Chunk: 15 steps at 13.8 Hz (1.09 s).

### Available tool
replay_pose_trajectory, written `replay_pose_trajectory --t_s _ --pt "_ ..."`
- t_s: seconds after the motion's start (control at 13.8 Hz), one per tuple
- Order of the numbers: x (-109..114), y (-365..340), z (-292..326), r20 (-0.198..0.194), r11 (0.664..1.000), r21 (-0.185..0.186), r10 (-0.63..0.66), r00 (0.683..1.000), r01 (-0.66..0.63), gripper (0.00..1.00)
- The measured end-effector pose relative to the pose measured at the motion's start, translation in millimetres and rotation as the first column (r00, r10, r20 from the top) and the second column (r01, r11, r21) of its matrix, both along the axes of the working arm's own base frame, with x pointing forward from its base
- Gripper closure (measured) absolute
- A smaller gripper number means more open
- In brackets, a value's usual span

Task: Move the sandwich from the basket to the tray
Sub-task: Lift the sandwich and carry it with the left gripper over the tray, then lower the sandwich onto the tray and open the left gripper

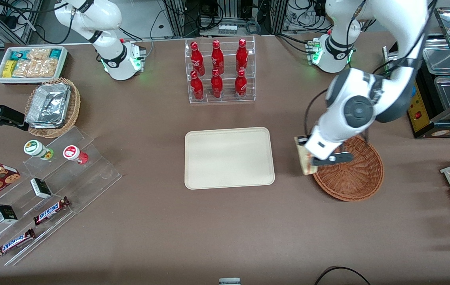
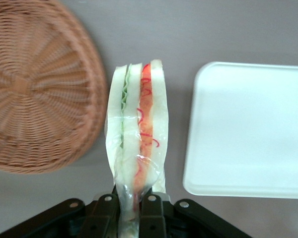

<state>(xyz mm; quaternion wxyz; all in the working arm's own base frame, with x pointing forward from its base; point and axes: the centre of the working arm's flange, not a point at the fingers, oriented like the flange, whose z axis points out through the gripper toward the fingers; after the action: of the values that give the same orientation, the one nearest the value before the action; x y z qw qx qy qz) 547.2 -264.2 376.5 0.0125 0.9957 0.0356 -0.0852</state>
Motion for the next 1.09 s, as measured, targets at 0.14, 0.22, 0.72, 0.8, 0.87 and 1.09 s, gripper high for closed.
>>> replay_pose_trajectory --t_s 0.14,0.22,0.72,0.8,0.87,1.09 --pt "-3.8 -45.1 -10.4 -0.012 1.0 -0.012 -0.016 1.0 0.016 0.85" --pt "-5.9 -66.1 -18.1 -0.02 1.0 -0.015 -0.025 0.999 0.025 0.85" --pt "-14.1 -158.4 -54.0 -0.032 0.997 -0.047 -0.069 0.997 0.068 0.85" --pt "-15.7 -170.6 -60.3 -0.025 0.997 -0.036 -0.071 0.997 0.07 0.85" --pt "-18.2 -182.1 -68.1 -0.017 0.997 -0.022 -0.068 0.998 0.068 0.85" --pt "-28.6 -210.9 -89.8 0.007 0.998 -0.022 -0.059 0.998 0.059 0.85"
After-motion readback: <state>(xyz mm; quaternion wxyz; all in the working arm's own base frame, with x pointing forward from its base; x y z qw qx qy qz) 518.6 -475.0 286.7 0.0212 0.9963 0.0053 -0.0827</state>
